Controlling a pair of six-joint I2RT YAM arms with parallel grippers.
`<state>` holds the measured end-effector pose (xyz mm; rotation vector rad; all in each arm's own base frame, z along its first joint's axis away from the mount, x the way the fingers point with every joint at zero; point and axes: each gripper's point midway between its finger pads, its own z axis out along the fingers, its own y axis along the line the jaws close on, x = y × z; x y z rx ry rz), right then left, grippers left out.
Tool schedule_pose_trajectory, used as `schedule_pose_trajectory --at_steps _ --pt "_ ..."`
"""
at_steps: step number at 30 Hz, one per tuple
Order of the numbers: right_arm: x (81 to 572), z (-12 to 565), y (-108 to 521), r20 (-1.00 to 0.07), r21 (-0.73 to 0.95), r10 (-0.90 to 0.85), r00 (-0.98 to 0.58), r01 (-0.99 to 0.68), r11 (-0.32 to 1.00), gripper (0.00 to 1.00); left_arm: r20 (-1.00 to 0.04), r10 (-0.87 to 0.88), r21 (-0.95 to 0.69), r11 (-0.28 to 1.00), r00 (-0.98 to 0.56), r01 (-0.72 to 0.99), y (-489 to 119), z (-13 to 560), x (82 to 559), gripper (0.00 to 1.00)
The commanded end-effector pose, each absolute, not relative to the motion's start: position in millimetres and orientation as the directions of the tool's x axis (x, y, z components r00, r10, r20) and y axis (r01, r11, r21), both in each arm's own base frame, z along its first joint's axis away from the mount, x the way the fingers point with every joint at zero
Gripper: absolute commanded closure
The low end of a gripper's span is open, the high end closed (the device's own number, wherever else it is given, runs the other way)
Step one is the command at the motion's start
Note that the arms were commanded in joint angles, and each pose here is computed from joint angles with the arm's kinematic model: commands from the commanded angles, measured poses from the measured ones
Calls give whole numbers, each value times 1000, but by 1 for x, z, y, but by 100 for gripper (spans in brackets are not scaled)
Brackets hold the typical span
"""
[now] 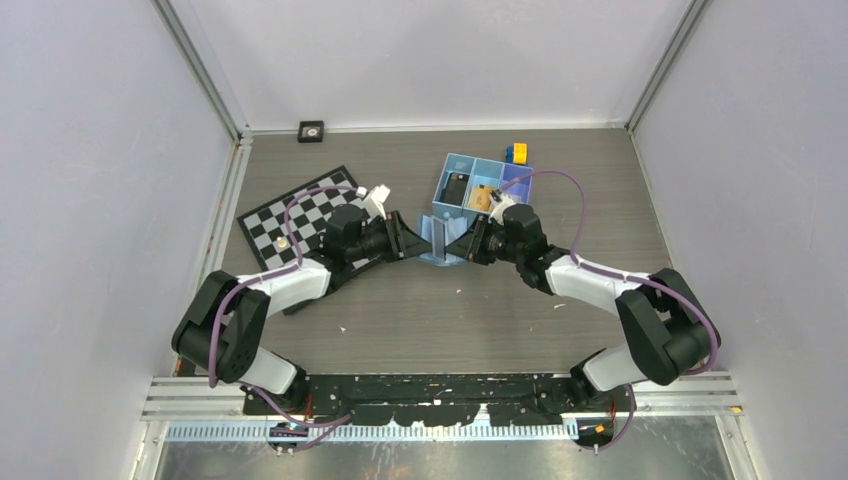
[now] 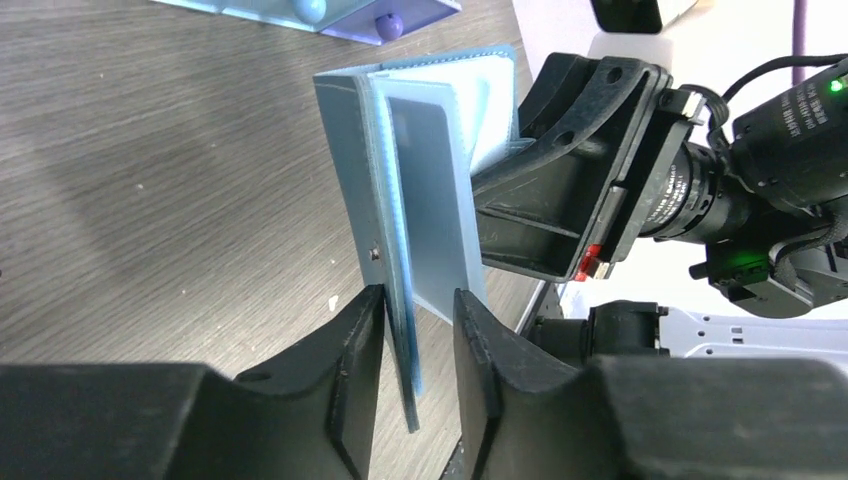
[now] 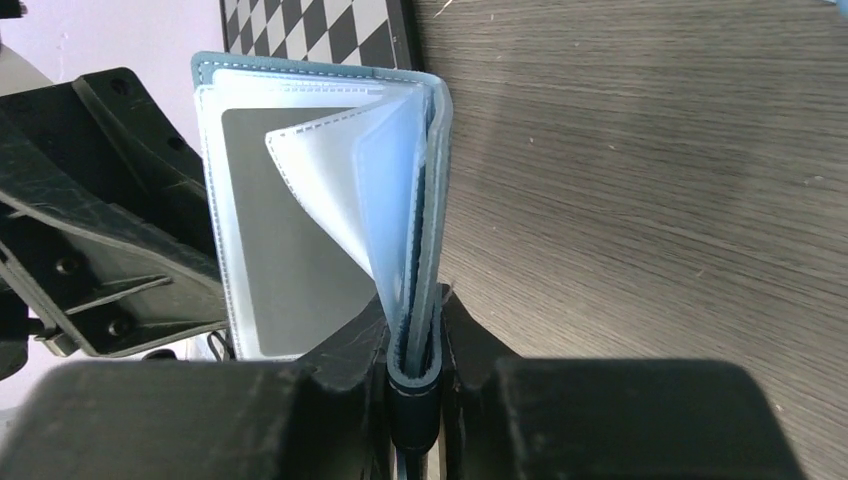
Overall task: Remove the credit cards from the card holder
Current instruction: Remove the credit card from the card holder.
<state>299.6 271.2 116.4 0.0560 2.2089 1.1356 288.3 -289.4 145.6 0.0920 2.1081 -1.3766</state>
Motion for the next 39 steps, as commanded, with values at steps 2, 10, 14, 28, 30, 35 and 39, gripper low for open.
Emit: schedule_pose_trajectory --at_steps 2,10,14,28,30,35,39 --pt "309 145 273 -587 731 341 -734 -300 613 82 -584 -318 -794 417 -747 443 -288 175 294 53" --pt "304 153 279 -584 751 337 -739 -334 569 85 -579 -311 -796 416 -754 439 -288 172 295 32" --pt "303 157 281 -585 759 340 -736 -351 548 85 -567 -298 -803 405 -768 436 -292 169 296 51" --pt "324 137 216 -637 628 450 -626 -83 774 43 -588 -337 -777 488 -735 397 -272 167 303 100" --pt "327 141 199 -666 597 476 -574 -28 801 41 -588 -338 -776 491 -735 395 -271 167 303 100" --pt "321 169 181 -717 602 512 -473 -51 797 44 -584 -340 -778 493 -738 389 -271 165 304 100" --pt "299 207 203 -740 656 514 -434 -296 694 51 -578 -337 -782 490 -743 386 -272 164 305 100"
